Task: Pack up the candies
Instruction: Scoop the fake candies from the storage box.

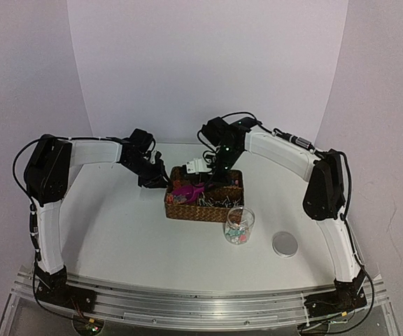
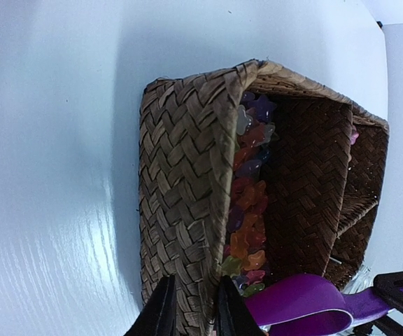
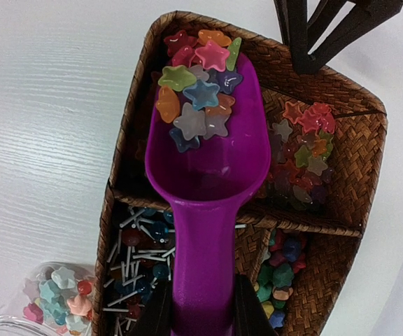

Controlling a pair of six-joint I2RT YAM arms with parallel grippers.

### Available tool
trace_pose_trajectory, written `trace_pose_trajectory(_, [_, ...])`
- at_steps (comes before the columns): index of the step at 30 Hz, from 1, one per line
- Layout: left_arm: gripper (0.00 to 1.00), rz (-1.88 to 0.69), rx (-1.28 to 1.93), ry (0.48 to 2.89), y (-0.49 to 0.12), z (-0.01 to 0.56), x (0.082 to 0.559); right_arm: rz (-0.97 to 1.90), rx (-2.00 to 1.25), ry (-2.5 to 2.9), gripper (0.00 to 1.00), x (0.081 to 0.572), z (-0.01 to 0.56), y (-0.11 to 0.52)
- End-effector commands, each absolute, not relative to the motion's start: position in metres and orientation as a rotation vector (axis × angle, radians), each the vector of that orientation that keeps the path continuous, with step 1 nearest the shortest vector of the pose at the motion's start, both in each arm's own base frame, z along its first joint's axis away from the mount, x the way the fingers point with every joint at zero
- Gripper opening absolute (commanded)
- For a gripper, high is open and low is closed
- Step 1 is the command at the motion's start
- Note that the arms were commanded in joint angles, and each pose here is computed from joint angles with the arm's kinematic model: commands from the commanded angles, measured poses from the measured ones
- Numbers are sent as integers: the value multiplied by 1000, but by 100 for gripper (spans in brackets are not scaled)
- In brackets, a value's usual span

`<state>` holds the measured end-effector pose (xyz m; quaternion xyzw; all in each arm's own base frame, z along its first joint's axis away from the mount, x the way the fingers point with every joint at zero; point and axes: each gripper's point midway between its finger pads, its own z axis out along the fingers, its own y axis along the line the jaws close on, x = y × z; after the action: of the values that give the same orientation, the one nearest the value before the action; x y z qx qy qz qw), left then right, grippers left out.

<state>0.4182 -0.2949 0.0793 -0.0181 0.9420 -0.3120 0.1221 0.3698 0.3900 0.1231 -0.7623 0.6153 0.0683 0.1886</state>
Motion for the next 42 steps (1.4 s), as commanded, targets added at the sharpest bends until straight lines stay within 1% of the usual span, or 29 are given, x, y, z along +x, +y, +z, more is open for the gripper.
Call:
trace_pose_trajectory(1, [19, -904, -85, 2717, -288, 89, 426, 139, -2124, 1654, 0, 365, 164, 388])
trace_pose_trajectory(7, [19, -906, -83, 2716, -288, 90, 425, 122, -2137, 1716, 0, 359, 159, 374])
trace_pose_trajectory(14, [18, -910, -87, 2724, -289, 87, 424, 94, -2066, 1724, 0, 364, 185, 373])
trace_pose_trajectory(20, [18, -910, -88, 2726, -289, 86, 424, 38, -2125, 1802, 0, 360, 160, 354])
trace_pose_trajectory(24, [18, -911, -88, 2727, -289, 86, 423, 41, -2086, 1828, 0, 367, 163, 349])
trace_pose_trajectory(28, [18, -912, -86, 2724, -289, 87, 424, 170, -1995, 1841, 0, 369, 180, 353])
trace_pose_trajectory(32, [18, -912, -86, 2723, -289, 88, 424, 243, -1953, 1891, 0, 370, 177, 342])
trace_pose_trajectory(35, [18, -918, -85, 2723, -289, 87, 424, 331, -1894, 1876, 0, 371, 185, 344])
trace_pose_trajectory(42, [17, -918, -83, 2718, -289, 90, 423, 411, -1817, 1866, 0, 378, 194, 337])
